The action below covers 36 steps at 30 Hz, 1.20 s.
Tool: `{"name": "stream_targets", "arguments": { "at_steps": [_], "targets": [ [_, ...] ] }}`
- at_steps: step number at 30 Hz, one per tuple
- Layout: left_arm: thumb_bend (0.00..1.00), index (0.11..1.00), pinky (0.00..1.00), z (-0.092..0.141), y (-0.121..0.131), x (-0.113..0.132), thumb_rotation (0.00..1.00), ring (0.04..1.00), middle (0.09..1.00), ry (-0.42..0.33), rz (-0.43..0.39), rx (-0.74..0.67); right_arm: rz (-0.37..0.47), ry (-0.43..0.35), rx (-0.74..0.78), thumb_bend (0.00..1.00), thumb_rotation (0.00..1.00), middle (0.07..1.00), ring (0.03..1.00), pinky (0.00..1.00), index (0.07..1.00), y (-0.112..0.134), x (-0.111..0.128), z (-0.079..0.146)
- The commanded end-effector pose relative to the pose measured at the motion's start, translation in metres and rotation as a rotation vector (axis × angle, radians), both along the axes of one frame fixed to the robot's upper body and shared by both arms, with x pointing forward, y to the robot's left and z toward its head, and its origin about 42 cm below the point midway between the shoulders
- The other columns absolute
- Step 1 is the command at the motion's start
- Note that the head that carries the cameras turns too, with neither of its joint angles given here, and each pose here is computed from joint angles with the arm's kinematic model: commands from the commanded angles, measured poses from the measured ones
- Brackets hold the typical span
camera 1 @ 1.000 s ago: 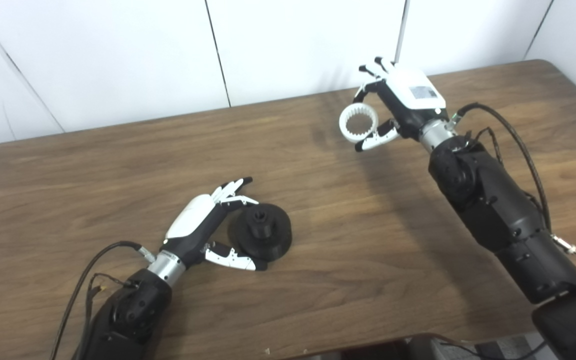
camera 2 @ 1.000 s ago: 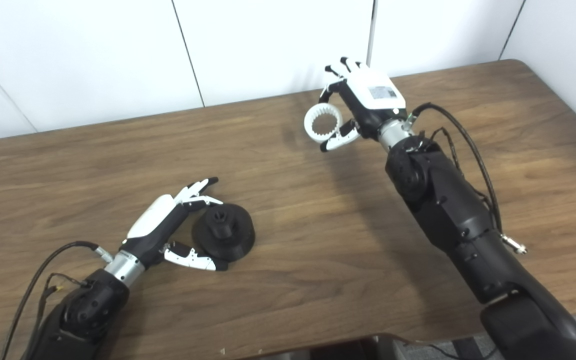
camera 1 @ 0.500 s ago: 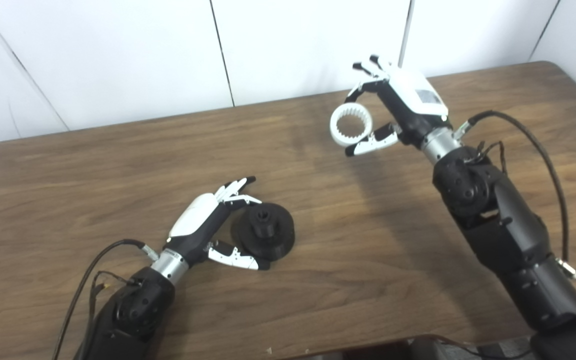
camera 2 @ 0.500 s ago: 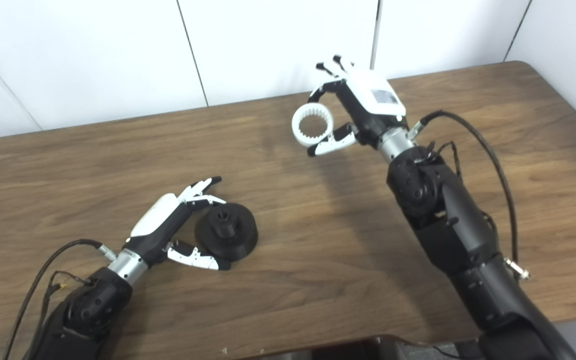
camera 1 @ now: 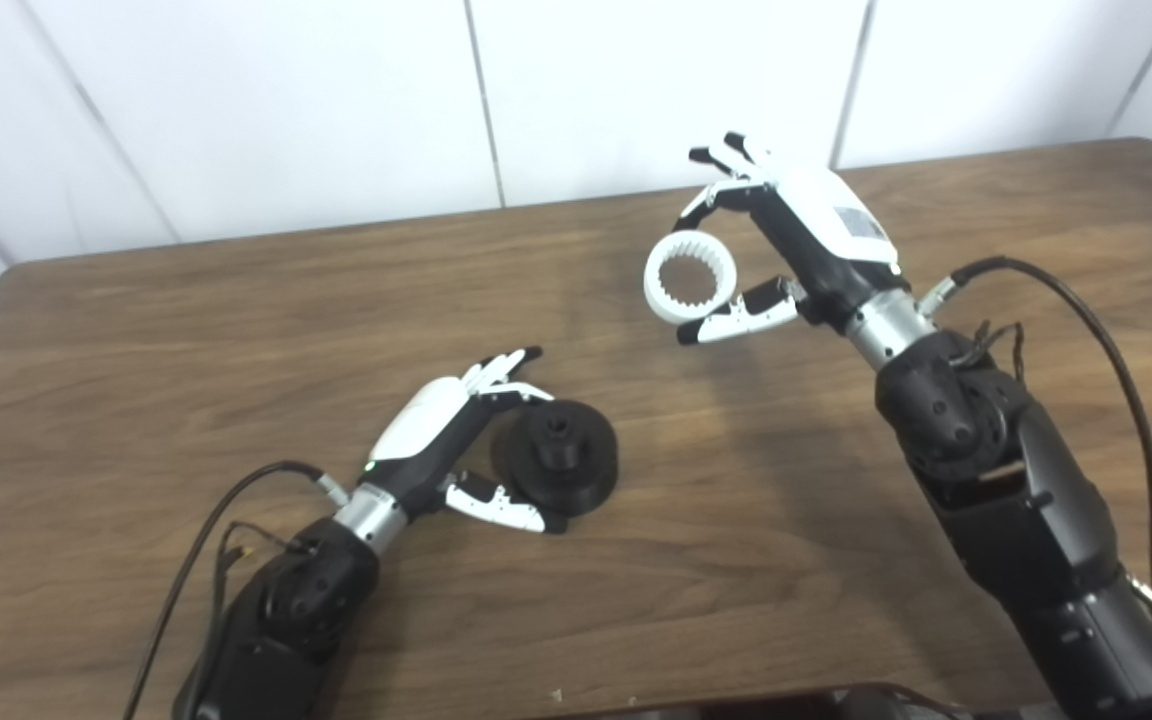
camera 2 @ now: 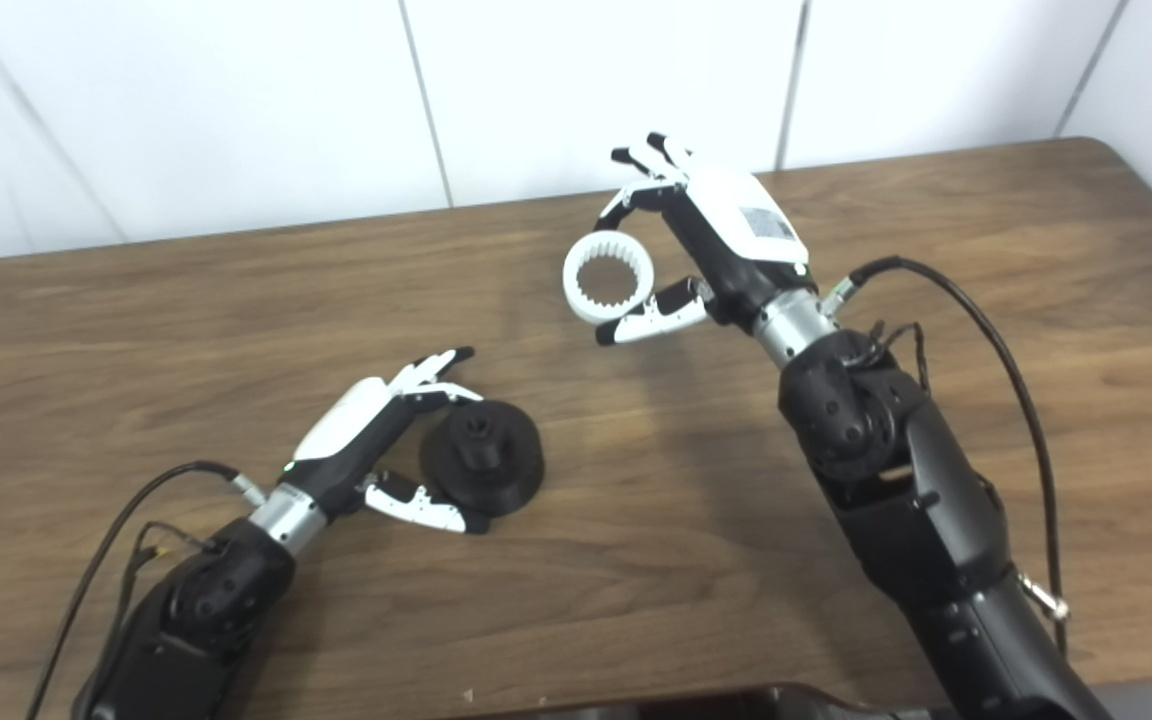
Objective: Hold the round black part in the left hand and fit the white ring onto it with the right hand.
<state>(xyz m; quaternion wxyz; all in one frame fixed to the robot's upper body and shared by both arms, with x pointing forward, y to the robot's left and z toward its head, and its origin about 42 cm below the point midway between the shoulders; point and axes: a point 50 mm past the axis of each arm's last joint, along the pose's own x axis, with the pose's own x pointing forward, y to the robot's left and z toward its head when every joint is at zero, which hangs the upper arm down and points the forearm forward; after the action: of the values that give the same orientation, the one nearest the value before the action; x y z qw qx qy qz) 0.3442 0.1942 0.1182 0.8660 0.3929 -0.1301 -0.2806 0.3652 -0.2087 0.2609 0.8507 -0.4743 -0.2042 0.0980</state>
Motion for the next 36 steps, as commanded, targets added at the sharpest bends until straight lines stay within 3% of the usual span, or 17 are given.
{"name": "stream_targets", "arguments": {
  "at_steps": [1,17,36],
  "targets": [
    [1.0,0.658,1.0,0.004,-0.008,0.003,0.34,1.0,1.0,-0.005,-0.019,0.031,0.038,-0.072,0.024,0.52,0.16,0.923,1.0,1.0,0.491,0.009,-0.001,0.02],
    [1.0,0.659,1.0,0.004,-0.013,0.003,0.38,1.0,1.0,-0.002,-0.014,0.045,0.152,-0.03,0.062,0.52,0.16,0.943,1.0,1.0,0.491,0.044,-0.018,0.013],
    [1.0,0.659,1.0,0.005,-0.016,0.002,0.37,1.0,1.0,-0.007,-0.017,0.038,0.216,0.05,0.058,0.52,0.16,0.935,1.0,1.0,0.491,0.065,-0.033,-0.016]
  ]
}}
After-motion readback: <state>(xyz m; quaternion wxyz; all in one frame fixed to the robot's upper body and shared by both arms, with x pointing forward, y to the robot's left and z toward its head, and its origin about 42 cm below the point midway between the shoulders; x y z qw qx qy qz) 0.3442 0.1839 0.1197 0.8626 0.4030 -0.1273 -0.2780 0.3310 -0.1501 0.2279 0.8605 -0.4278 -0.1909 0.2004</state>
